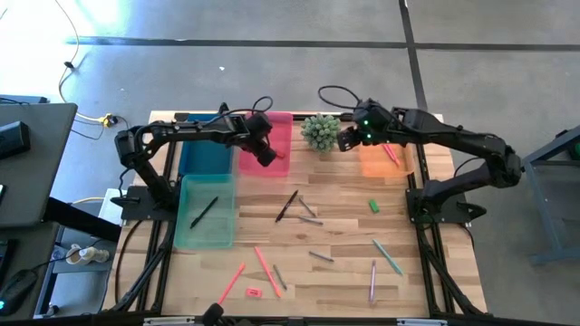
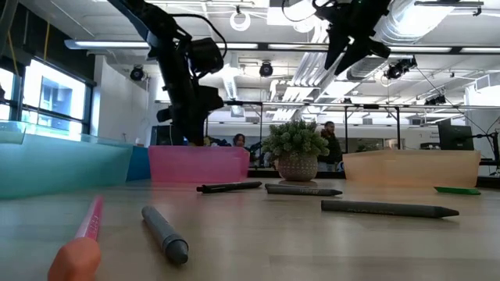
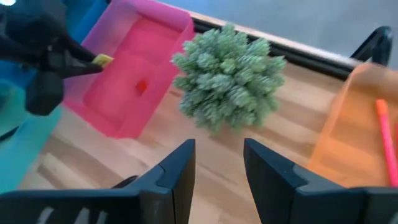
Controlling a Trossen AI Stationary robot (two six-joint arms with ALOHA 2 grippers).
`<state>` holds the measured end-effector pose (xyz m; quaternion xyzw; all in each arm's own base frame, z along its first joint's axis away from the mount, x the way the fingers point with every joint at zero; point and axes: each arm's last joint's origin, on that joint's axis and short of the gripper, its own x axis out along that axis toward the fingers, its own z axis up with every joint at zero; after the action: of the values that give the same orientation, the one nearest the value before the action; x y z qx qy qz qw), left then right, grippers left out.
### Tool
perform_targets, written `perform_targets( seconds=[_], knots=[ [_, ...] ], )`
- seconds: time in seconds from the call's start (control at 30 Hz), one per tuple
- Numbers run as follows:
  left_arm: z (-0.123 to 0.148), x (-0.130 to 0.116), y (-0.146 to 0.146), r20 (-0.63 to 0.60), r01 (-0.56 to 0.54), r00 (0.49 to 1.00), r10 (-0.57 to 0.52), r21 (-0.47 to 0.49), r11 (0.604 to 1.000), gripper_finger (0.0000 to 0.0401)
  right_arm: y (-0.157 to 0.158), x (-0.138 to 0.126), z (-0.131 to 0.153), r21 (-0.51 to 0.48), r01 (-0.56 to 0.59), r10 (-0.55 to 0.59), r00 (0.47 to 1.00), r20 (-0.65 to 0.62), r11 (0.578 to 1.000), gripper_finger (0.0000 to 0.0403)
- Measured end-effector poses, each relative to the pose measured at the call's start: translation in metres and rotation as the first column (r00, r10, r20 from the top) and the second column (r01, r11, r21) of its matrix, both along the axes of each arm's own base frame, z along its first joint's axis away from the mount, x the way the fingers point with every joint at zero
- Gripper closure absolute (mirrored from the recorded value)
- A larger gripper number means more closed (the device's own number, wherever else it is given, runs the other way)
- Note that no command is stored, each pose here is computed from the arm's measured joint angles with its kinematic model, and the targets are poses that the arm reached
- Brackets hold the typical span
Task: Sort crayons/erasers/pens/pencils in bins
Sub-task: Put the yellow eraser into the pink bin
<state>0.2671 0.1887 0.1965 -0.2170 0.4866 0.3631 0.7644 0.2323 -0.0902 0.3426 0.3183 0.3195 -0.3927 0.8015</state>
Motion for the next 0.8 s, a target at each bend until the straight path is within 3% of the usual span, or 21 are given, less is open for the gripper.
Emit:
perform_targets(
  seconds=[0.27, 0.4, 0.6, 0.8],
  knots=[
    [0.0, 0.001, -0.001, 0.02, 0.053, 0.998, -0.053, -0.037, 0.998, 0.0245, 0.023, 0.021, -0.01, 0.026, -0.012, 0.012, 1.0, 0.002, 1.0, 0.0274],
    [0.004, 0.0, -0.003, 0.0, 0.207, 0.978, -0.207, -0.032, 0.978, 0.0212, 0.025, 0.039, -0.014, 0.005, -0.034, 0.033, 0.997, 0.063, 0.999, 0.0274],
    [0.019, -0.005, -0.007, -0.031, 0.335, 0.942, -0.334, 0.044, 0.941, 0.0204, 0.018, 0.07, -0.019, -0.067, -0.08, 0.09, 0.98, 0.179, 0.995, 0.0274],
    [0.042, -0.013, -0.013, -0.022, 0.395, 0.918, -0.395, 0.13, 0.909, 0.0204, 0.005, 0.091, -0.028, -0.104, -0.06, 0.085, 0.964, 0.25, 0.993, 0.0274]
  ],
)
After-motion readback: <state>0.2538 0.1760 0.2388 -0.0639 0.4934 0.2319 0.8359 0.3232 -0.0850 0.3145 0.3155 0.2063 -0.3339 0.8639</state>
